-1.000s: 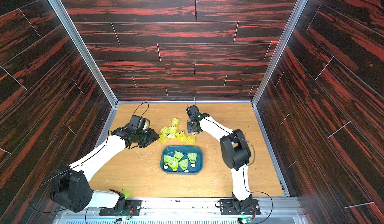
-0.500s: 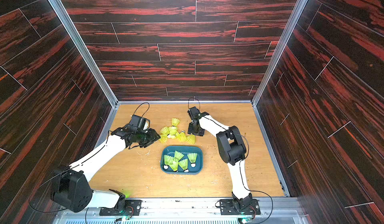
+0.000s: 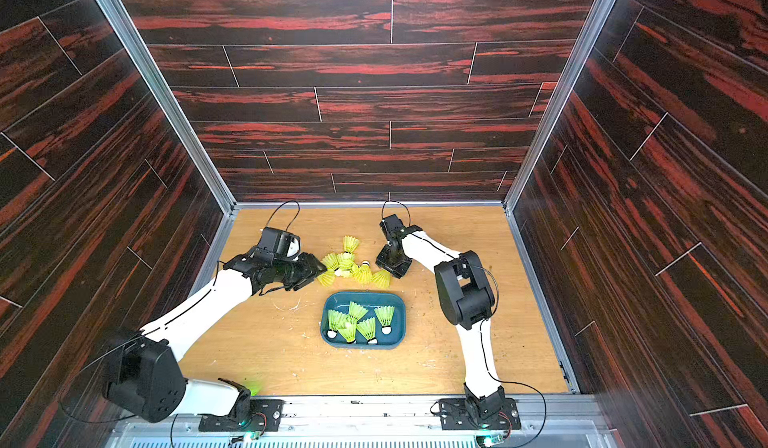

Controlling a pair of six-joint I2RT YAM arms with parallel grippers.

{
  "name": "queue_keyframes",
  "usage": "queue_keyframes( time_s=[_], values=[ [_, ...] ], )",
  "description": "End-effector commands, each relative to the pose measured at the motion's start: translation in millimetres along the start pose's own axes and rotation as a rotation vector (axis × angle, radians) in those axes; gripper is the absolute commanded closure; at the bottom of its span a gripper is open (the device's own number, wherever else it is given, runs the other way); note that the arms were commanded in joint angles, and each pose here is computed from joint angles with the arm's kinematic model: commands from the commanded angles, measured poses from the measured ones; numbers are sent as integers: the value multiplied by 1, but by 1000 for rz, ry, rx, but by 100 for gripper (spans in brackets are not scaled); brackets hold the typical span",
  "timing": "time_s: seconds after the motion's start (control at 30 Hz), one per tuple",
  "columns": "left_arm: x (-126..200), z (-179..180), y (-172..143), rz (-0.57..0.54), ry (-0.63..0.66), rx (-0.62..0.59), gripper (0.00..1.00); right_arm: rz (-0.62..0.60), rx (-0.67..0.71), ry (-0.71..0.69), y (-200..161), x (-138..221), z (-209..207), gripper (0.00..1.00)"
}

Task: Put the shuttlecocks into the storage box
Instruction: Adjust the shuttlecock at the center of the board.

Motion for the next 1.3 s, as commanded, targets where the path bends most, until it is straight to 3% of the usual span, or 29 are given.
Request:
queue_keyframes(
  time_s=[0.0,0.17,0.5,0.7,0.83,0.93,1.1,1.27],
  values=[
    [-12,-24,2,51,-137,-18,42,38,-55,-54,-4,-23,-16,52],
    [-38,-50,15,77,-287,37,42,37,-60,-56,-7,-25,-20,56],
    [-86,-74,25,148,-305,29,42,-43,59,-106,12,-19,-28,71],
    [-96,-82,23,164,-318,22,43,-150,287,-202,56,1,-52,75],
    [-100,-85,22,173,-321,19,43,-243,561,-242,75,27,-46,76],
    [-104,-87,21,181,-324,15,43,-271,720,-295,76,38,-46,79],
    [-108,-89,22,185,-325,14,43,-251,856,-306,55,38,-45,76],
    [-108,-91,23,182,-329,11,43,-227,910,-340,38,27,-49,70]
  ],
)
Point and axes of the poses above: each gripper's point midway between its finger pads, its own x axis back along the fingers, its own z axis along the line the jaws close on, y = z × x, the point moved 4 cm from there along x, back along the fingers, and after that the axes turned 6 degrees about -x, right-handed, at the moved point
